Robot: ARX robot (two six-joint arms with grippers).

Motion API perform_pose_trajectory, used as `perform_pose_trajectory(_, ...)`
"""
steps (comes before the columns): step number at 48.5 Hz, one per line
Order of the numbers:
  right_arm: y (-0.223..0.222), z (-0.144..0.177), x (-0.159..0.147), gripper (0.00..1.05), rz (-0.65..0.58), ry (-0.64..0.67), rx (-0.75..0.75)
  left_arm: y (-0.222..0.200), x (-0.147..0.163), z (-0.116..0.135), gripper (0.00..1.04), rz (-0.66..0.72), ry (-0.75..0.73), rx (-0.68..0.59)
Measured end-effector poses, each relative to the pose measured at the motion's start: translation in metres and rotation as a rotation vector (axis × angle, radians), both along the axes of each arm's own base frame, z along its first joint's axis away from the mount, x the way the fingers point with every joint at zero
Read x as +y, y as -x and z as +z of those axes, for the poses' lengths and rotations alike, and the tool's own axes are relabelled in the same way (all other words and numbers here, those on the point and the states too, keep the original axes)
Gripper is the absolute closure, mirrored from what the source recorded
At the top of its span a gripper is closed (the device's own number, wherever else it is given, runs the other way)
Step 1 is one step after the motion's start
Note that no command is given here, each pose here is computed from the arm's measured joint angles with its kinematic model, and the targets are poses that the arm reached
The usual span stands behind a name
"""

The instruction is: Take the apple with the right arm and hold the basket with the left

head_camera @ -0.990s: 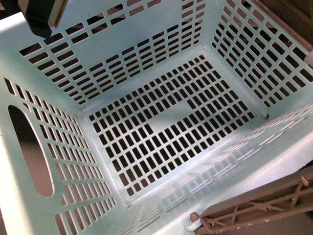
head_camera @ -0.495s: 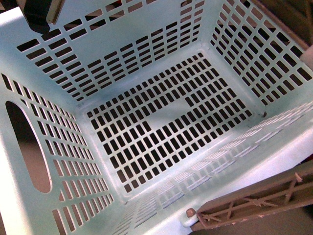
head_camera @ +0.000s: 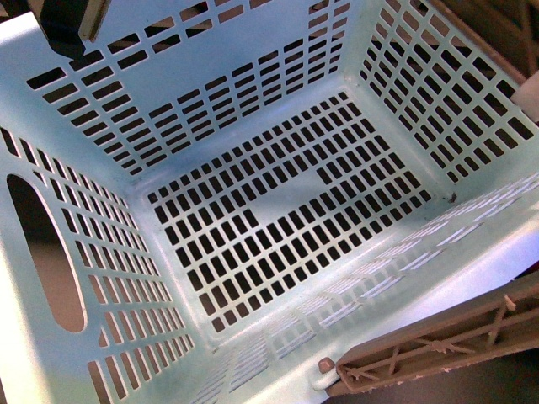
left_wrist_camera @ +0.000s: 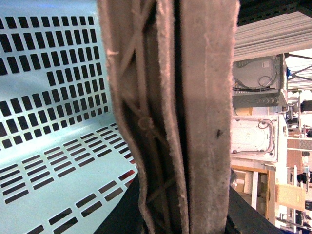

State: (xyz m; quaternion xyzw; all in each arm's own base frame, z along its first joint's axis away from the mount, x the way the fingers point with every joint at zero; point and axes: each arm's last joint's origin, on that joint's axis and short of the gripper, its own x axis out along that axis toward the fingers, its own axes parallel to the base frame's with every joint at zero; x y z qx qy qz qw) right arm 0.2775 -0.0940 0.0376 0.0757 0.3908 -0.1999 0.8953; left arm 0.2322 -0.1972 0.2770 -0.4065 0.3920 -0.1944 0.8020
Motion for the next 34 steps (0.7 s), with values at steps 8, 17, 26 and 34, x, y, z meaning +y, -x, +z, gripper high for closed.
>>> perform_pose_trajectory(8, -0.025, -0.035, 0.003, 0.09, 0.077, -0.011, 0.107, 0.0, 0.0, 0.0, 0.86, 0.0, 0.0, 0.0)
perform_pose_trajectory(17, -0.044, -0.043, 0.004, 0.09, 0.104, 0.002, 0.116, 0.0, 0.0, 0.0, 0.86, 0.0, 0.0, 0.0)
perform_pose_trajectory(26, -0.064, -0.051, -0.003, 0.09, 0.091, 0.007, 0.118, 0.0, 0.0, 0.0, 0.86, 0.002, -0.001, -0.001)
perform_pose_trajectory(34, -0.073, -0.059, -0.01, 0.09, 0.06, -0.005, 0.125, 0.0, 0.0, 0.0, 0.86, 0.0, 0.0, 0.0)
